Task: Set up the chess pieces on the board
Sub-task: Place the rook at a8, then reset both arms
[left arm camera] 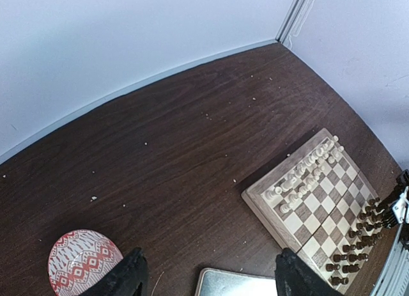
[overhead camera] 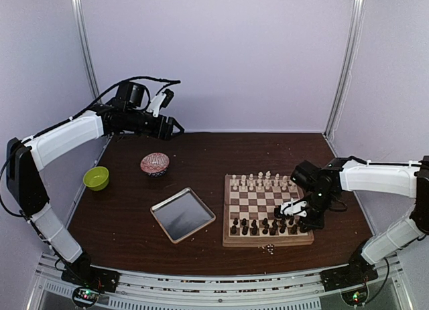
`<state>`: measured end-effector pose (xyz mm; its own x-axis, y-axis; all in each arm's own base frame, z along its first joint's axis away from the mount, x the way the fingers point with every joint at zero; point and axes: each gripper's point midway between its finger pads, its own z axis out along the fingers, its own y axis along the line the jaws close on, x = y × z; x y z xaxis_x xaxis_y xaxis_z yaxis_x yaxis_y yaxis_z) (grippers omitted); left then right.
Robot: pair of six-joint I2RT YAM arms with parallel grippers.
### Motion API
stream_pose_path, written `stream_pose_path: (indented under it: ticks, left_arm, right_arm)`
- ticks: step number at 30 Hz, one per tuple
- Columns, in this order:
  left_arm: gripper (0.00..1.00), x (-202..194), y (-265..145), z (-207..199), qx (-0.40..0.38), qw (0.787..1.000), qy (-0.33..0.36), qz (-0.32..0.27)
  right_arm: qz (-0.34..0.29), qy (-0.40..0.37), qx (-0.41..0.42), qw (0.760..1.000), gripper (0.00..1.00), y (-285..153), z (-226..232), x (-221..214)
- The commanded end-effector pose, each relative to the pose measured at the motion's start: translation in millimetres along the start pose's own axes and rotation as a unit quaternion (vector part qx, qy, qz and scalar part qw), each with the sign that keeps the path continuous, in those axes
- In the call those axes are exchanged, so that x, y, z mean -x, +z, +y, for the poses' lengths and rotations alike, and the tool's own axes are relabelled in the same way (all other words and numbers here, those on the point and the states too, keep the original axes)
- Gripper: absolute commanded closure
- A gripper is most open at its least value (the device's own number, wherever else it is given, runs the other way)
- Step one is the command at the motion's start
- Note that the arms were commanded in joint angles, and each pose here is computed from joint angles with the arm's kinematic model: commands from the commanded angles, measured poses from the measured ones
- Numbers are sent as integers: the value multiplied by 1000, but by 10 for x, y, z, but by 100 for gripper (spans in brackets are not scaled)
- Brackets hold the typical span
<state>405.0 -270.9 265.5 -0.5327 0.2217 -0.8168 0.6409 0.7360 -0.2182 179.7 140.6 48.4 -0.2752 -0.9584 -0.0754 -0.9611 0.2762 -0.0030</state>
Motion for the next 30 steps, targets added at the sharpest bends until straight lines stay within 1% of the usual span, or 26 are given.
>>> stream_pose_path:
  ticks: [1,4,7,11,15,17,20,24,25,27,29,30]
  left_arm:
    - [30,157,-33,-63,-9,1000,4,-18]
    - [30,161,-42,-61,-8,1000,5,-17]
    - [30,172,-59,-48,-3,1000,8,-18]
    - [30,175,-74,-16,9,1000,13,-18]
    - [30,154,-74,75,36,999,26,-15]
    - [30,147,-92,138,60,997,39,-12]
    - [30,134,-141,196,109,991,76,-10]
    - [29,232,-279,79,142,983,118,-17]
    - [29,254,-312,67,149,981,124,-18]
    - [29,283,-386,72,161,979,127,-21]
    - [29,288,-477,140,187,974,128,-25]
    - [30,305,-533,162,197,971,130,-34]
  right_arm:
    - [-7,-6,-2,1000,78,-141,23,18]
    - [-10,-11,-18,1000,74,-336,-4,-6]
    - [-23,-13,-34,999,72,-574,-39,-15]
    - [-69,7,-58,996,71,-860,-175,61]
    - [-122,48,-79,988,70,-987,-388,188]
    - [-150,75,-101,981,70,-1046,-558,261]
    - [-195,118,-133,965,69,-1212,-807,336]
    - [-261,172,-196,929,68,-1595,-1154,385]
    - [-278,189,-222,915,62,-1740,-1264,367]
    - [-320,226,-278,877,44,-2085,-1471,290]
    - [-363,265,-333,829,19,-2470,-1642,160]
    - [-381,287,-354,805,3,-2651,-1716,82]
